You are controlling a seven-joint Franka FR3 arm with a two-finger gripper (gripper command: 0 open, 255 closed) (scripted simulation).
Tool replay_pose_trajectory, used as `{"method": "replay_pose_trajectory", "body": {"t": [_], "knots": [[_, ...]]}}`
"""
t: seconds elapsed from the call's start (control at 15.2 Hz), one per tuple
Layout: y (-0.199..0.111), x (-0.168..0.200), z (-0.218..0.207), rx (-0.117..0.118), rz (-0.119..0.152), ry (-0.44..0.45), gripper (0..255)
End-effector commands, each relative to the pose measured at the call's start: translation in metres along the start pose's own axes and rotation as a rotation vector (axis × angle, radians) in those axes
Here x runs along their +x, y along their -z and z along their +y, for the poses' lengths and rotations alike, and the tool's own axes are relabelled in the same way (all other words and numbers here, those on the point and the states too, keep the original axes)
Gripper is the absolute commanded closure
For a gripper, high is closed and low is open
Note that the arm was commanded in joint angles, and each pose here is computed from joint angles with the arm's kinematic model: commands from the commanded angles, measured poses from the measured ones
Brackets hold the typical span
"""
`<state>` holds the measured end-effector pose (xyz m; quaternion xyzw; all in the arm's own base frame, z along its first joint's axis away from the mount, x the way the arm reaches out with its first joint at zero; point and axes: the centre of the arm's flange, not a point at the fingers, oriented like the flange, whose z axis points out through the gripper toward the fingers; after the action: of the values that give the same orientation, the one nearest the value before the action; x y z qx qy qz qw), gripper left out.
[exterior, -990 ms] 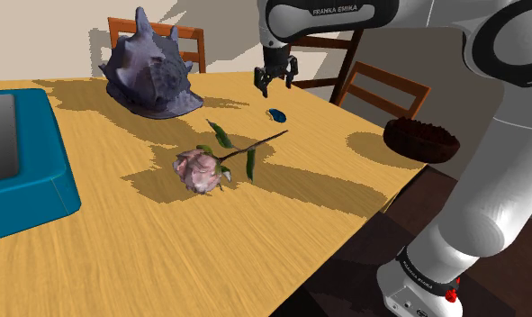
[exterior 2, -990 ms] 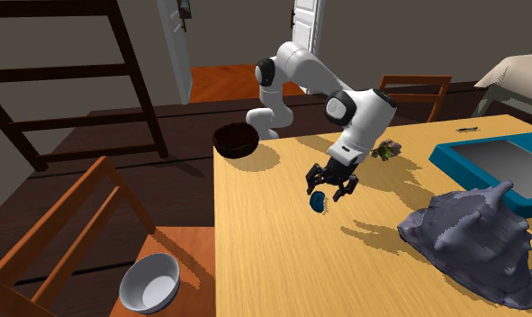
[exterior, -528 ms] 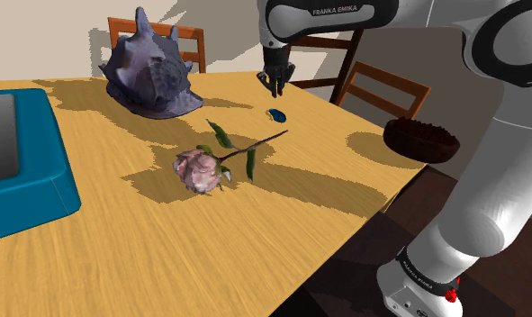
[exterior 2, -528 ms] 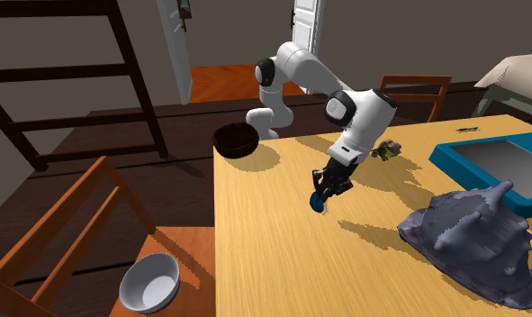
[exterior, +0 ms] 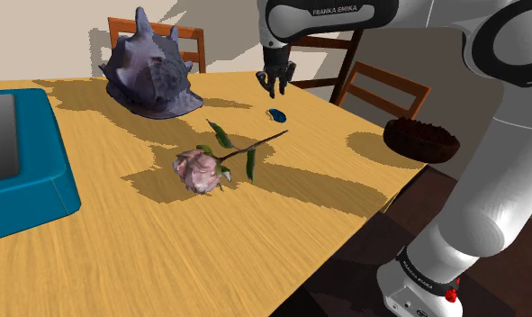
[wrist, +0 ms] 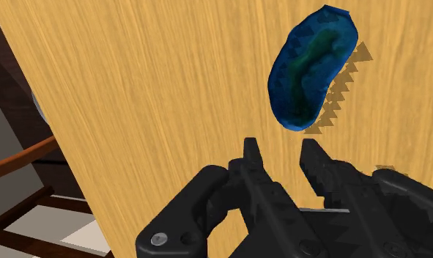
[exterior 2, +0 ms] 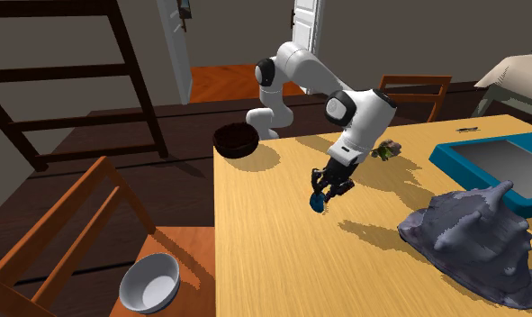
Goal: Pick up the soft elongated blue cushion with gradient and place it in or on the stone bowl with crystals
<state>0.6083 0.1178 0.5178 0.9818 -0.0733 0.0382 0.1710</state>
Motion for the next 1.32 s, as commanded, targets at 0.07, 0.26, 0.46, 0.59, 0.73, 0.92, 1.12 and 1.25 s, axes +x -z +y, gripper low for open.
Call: {"method": "replay_pose_trajectory", "body": {"t": [0.07,0.26,0.46,0.59,0.73,0.92,1.12,1.25], "knots": [[-0.015,-0.014,0.022,0.175,-0.062,-0.083,0],[-0.029,-0.024,0.031,0.269,-0.095,-0.128,0],[-0.044,-0.025,0.027,0.269,-0.095,-0.128,0],[-0.054,-0.026,0.024,0.269,-0.095,-0.128,0],[-0.062,-0.026,0.022,0.269,-0.095,-0.128,0],[-0.062,-0.026,0.022,0.269,-0.095,-0.128,0],[-0.062,-0.026,0.022,0.269,-0.095,-0.128,0],[-0.062,-0.026,0.022,0.269,-0.095,-0.128,255]]}}
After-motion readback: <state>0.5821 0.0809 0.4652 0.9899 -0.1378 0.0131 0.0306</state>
